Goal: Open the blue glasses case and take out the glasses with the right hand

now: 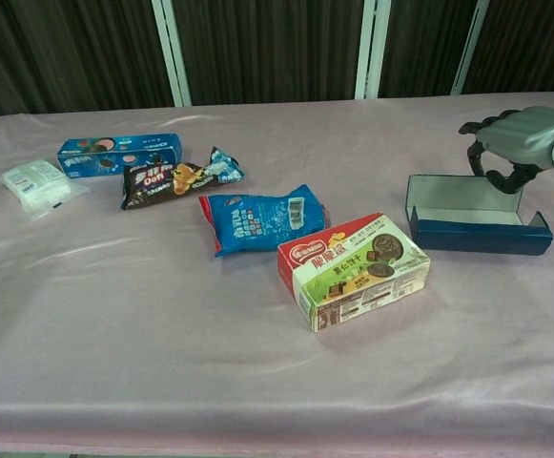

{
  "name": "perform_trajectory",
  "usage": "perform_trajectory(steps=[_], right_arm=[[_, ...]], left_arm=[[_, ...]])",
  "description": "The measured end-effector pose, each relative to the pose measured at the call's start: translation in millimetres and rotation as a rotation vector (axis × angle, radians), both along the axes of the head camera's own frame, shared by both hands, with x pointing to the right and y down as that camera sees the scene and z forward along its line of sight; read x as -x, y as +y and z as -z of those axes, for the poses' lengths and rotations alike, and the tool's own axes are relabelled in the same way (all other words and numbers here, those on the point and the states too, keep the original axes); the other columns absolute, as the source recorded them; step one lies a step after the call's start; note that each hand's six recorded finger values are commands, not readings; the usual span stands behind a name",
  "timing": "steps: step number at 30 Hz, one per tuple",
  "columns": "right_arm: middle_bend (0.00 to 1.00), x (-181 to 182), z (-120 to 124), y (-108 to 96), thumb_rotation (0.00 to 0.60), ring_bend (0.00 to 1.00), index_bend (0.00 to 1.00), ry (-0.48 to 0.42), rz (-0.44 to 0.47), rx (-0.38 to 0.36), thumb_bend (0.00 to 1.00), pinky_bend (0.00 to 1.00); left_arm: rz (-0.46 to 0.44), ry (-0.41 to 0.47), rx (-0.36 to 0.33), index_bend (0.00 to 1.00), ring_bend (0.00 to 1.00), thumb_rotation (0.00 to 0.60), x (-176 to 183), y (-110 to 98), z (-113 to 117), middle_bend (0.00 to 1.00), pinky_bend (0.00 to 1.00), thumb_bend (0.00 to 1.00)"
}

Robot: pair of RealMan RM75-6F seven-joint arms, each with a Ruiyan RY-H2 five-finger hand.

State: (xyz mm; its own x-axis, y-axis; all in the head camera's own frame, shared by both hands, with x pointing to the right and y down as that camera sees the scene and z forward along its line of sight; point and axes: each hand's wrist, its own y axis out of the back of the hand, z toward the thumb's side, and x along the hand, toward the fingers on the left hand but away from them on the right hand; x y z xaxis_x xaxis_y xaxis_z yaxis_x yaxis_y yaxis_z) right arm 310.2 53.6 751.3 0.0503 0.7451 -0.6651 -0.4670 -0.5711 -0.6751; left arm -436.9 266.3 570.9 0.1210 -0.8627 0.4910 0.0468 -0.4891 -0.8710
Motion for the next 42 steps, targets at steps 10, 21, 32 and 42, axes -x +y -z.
perform_trajectory(steps=[10,21,32,42], right_arm=[[0.00,-10.8,7.4,-14.9,0.600,0.00,0.16,-0.016,-0.090,-0.050,0.45,0.00],[0.00,22.1,59.4,49.7,0.600,0.00,0.33,-0.257,0.072,0.057,0.45,0.00],[0.00,20.8,49.3,78.3,0.600,0.00,0.35,-0.280,0.059,0.176,0.44,0.00],[0.00,40.4,39.6,83.2,0.600,0.00,0.35,-0.287,0.063,0.213,0.45,0.00]], left_arm=[[0.001,-0.001,0.001,0.00,0.00,0.600,-0.6,-0.8,-0.9,0.00,0.00,0.39],[-0.006,0.008,-0.002,0.00,0.00,0.600,-2.0,0.9,1.4,0.00,0.00,0.39],[-0.002,0.022,-0.009,0.00,0.00,0.600,-0.2,1.4,5.5,0.00,0.00,0.39],[0.001,0.026,-0.015,0.00,0.00,0.600,1.5,0.6,7.3,0.00,0.00,0.39]])
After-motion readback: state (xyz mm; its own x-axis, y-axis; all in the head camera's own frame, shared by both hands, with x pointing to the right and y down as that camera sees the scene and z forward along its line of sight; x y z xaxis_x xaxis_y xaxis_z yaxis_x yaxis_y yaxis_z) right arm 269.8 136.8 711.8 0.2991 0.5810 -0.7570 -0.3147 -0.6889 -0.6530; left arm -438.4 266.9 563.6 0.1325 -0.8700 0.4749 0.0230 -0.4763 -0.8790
